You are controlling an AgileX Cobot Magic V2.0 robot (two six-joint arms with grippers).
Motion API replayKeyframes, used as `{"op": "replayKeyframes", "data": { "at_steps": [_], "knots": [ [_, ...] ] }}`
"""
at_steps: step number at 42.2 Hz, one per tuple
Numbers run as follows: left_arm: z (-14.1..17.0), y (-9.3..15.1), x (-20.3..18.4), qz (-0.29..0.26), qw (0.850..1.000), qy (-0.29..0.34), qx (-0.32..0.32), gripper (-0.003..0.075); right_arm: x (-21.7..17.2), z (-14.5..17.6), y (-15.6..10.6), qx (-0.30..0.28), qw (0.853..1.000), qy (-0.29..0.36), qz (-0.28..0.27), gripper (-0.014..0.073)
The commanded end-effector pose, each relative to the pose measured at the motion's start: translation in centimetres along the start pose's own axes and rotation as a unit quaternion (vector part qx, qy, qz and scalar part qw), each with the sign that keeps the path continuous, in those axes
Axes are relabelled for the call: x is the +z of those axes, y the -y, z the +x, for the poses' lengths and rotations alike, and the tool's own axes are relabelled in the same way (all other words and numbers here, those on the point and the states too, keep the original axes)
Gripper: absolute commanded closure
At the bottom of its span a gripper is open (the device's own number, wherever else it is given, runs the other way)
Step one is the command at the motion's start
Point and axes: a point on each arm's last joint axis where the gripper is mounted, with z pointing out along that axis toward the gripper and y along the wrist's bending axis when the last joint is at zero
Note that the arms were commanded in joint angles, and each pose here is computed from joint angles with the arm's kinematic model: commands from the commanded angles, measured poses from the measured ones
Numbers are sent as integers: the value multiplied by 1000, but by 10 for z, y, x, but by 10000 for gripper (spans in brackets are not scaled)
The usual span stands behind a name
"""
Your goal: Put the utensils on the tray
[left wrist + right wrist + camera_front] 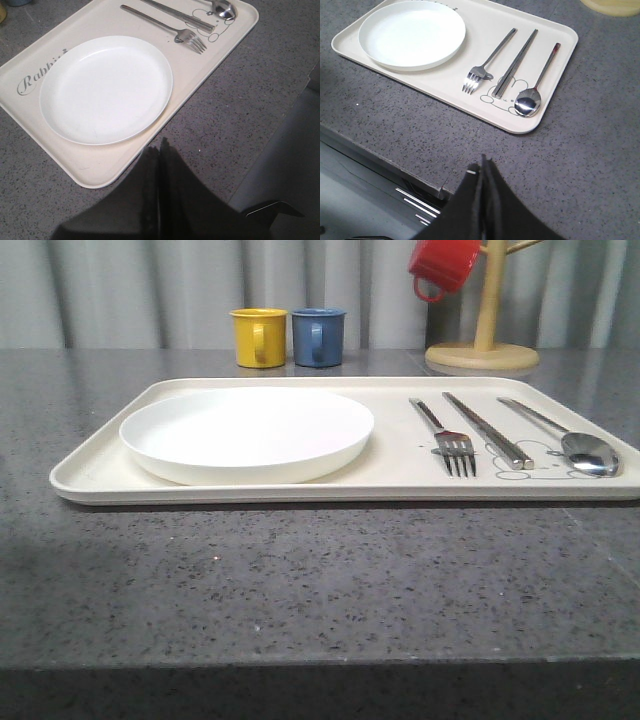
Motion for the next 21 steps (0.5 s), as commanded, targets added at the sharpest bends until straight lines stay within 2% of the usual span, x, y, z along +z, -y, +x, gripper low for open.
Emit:
{"op": "replayKeyframes", "data": {
  "at_steps": [1, 6, 13, 21],
  "knots": [
    [-13, 0, -7, -1, 999, 52, -6, 741, -4, -11, 0, -4, 999, 43, 4, 662],
    [-12, -1, -11, -4, 998, 59, -7, 741, -4, -11, 0, -4, 999, 43, 4, 662],
    [4, -16, -29, -61, 993, 87, -44, 741, -4, -11, 0, -4, 999, 43, 4, 662],
    [51, -22, -46, -162, 968, 170, -86, 741, -4, -11, 0, -4, 999, 43, 4, 662]
  ]
}}
